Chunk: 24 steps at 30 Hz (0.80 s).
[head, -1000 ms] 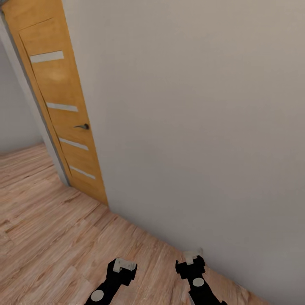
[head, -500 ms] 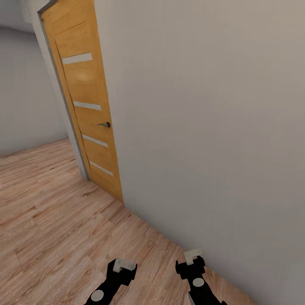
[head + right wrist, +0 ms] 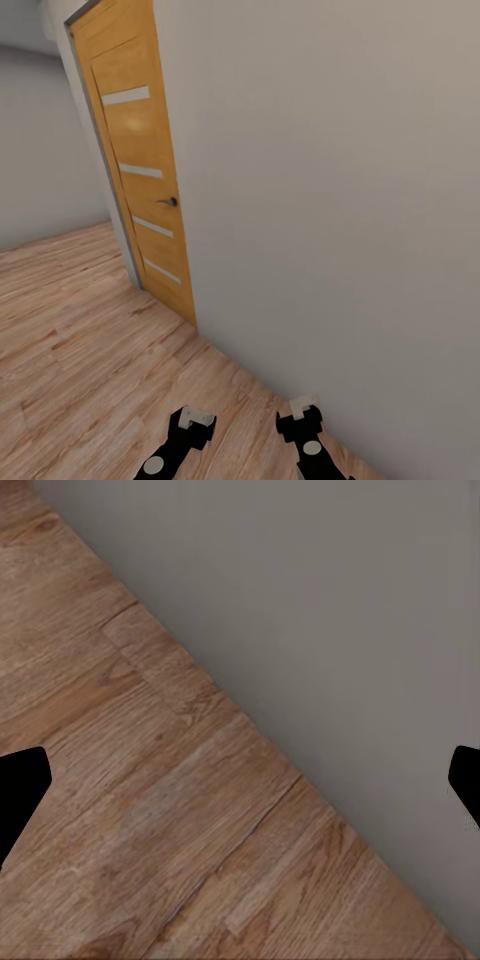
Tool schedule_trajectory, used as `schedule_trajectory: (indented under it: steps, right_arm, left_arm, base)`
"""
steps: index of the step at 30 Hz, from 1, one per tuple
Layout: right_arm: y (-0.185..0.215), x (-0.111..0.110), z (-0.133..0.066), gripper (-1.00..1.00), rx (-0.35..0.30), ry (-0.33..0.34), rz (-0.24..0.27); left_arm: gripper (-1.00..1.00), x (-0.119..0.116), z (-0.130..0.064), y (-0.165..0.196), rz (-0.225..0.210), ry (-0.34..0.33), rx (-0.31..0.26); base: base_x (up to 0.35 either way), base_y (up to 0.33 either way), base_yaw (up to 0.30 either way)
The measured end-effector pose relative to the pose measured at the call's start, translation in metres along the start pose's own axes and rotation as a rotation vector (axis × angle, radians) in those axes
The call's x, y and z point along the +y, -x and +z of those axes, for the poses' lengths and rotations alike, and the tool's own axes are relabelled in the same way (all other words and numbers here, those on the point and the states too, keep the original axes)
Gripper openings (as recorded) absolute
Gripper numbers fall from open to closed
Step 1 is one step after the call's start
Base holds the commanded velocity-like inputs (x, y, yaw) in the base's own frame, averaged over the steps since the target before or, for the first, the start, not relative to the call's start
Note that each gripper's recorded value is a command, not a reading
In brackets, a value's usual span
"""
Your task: Move the two storage containers from the living room to the garage. In the garage, place one container on the floor and stack the other container on top of it (either order is fine).
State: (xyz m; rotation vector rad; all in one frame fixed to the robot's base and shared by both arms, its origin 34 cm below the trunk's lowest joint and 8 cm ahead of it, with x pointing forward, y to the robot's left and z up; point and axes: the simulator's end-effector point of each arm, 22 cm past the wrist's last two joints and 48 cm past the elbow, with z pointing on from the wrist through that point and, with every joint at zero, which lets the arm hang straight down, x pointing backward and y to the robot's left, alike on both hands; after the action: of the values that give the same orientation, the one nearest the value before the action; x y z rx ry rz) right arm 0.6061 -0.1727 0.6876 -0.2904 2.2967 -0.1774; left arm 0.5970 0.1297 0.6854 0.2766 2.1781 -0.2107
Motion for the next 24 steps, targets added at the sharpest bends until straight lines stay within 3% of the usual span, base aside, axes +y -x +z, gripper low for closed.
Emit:
schedule_trajectory:
  steps: [13, 24]
  right_arm:
    - [0.0040, -0.0013, -0.0016, 1.00, -0.009, -0.003, 0.000]
    - [0.0040, -0.0020, -0.0017, 1.00, -0.009, -0.005, 0.003]
  left_arm:
    - [1.00, -0.0035, -0.0010, 0.0051, 0.004, -0.016, -0.008]
    - [1.00, -0.0043, -0.0013, 0.0055, 0.004, -0.019, -0.009]
  base:
    - [0.254, 0.205, 0.017]
    - [0.276, 0.215, 0.237]
